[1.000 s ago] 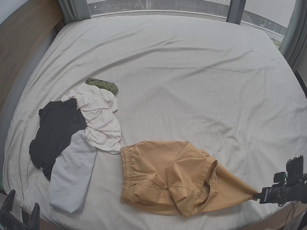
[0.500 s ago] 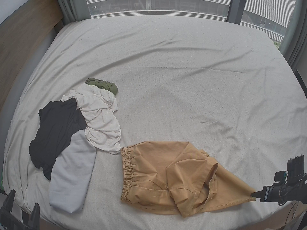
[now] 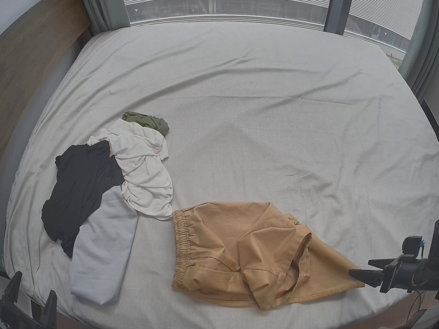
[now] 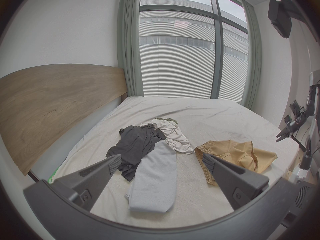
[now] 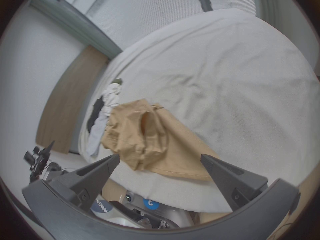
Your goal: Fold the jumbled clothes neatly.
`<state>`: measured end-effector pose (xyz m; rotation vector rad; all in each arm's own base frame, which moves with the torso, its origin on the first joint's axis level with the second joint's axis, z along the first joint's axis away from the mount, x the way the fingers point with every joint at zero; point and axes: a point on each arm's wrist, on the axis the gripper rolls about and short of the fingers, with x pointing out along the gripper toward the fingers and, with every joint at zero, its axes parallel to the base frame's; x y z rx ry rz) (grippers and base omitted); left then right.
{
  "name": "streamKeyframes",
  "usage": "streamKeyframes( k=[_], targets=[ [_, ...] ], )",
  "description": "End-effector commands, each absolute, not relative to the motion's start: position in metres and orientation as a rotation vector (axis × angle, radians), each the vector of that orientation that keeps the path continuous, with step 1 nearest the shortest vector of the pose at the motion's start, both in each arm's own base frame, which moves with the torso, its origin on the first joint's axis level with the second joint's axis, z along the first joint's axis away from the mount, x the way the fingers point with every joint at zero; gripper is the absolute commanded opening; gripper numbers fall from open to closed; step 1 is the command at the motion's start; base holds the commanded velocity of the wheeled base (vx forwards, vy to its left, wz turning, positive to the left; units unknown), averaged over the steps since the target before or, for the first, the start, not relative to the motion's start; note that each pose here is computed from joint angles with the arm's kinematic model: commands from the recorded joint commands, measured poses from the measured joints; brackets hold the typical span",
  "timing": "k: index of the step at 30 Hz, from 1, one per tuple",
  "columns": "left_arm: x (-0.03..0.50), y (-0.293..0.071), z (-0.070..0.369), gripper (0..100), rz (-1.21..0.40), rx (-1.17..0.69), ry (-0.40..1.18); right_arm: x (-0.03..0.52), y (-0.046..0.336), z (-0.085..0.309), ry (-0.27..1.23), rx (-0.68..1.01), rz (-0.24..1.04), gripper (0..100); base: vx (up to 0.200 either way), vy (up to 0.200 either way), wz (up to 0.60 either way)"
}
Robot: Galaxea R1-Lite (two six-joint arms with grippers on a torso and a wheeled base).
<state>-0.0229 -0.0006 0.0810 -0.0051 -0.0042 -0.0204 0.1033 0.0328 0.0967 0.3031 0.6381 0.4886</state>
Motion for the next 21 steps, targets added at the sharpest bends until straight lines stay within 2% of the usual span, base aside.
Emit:
streamKeyframes(
  k=[1,11,21],
  targets=[
    [-0.023,-0.001,0.076,100,-0.018,-0.003,-0.003,0.101,0.051,0.115,0.573,0.280,0.674,100,0.000,0.000,0.00],
    [-0.023,-0.001,0.076,100,-0.018,-0.005,-0.003,0.132,0.069,0.129,0.602,0.301,0.791,100,0.000,0.000,0.00],
    [-0.023,-0.001,0.076,100,-0.018,-0.005,-0.003,0.148,0.074,0.119,0.663,0.303,0.804,100,0.000,0.000,0.00]
  ],
)
